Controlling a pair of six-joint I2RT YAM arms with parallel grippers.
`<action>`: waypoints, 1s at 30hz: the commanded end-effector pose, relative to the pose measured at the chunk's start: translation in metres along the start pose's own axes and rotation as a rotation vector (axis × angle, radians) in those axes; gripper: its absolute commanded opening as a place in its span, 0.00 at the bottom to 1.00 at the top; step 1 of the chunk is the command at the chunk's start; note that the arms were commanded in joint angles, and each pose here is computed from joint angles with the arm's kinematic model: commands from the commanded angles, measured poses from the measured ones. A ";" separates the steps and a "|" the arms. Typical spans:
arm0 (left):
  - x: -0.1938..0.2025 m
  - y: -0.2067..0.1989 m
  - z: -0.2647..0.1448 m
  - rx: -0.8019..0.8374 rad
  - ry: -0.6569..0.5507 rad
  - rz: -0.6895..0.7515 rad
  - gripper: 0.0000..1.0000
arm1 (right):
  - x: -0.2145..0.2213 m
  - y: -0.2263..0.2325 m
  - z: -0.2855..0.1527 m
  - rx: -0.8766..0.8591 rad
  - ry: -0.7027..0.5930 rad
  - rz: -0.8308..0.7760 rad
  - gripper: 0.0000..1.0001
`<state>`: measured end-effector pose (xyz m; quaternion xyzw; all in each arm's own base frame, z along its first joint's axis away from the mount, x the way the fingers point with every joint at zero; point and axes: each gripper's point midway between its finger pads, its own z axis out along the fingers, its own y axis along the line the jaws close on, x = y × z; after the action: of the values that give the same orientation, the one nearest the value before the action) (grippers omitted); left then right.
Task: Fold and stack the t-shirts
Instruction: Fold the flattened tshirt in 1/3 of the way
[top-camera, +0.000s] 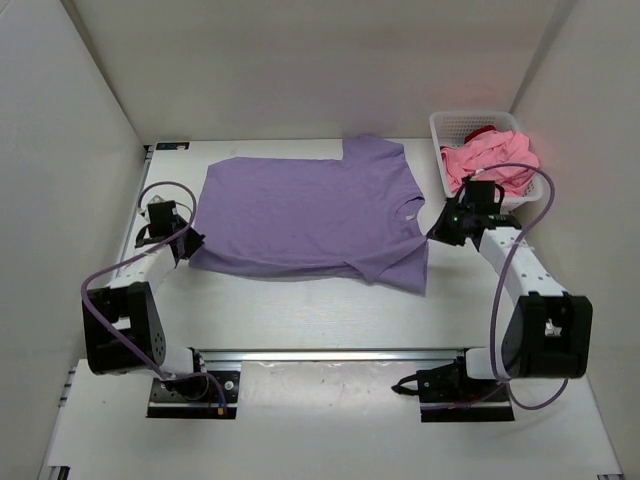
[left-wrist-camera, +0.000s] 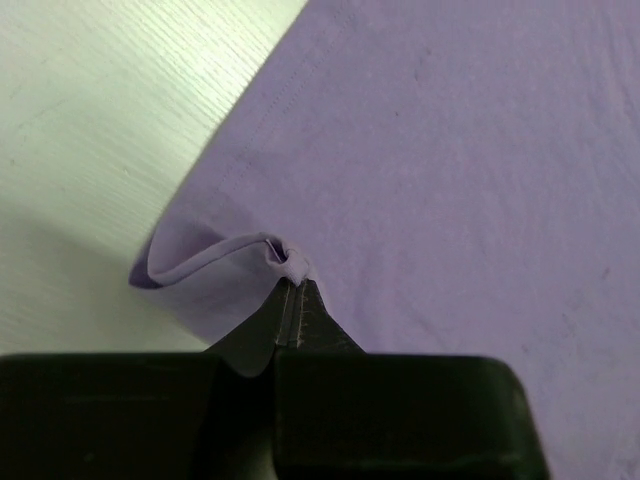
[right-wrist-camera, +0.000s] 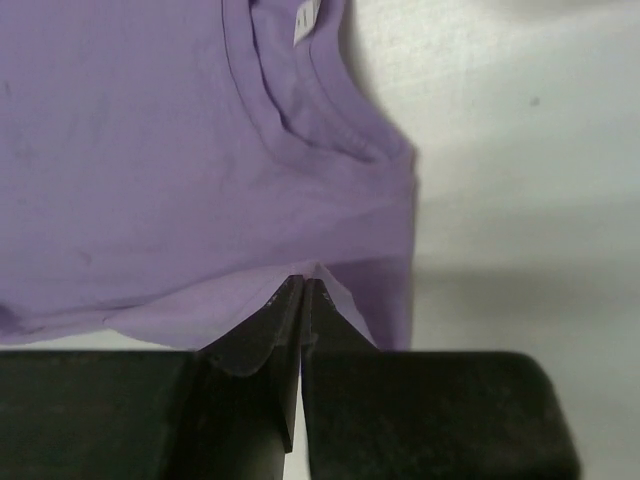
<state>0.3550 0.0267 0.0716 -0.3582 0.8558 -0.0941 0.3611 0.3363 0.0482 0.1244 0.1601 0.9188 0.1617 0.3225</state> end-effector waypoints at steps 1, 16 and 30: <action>-0.029 -0.012 0.004 0.009 -0.073 -0.021 0.00 | -0.044 0.010 0.008 -0.023 -0.096 -0.044 0.00; -0.052 -0.017 0.052 -0.061 -0.050 0.004 0.00 | -0.121 0.045 0.091 -0.038 -0.100 -0.149 0.00; -0.063 -0.023 0.064 -0.025 -0.075 -0.016 0.10 | -0.141 0.038 0.145 -0.046 -0.061 -0.130 0.00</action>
<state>0.4174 0.0501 0.0367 -0.3752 0.8628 -0.0609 0.3333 0.5242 0.0586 0.0957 0.0994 0.9228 0.1543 0.3387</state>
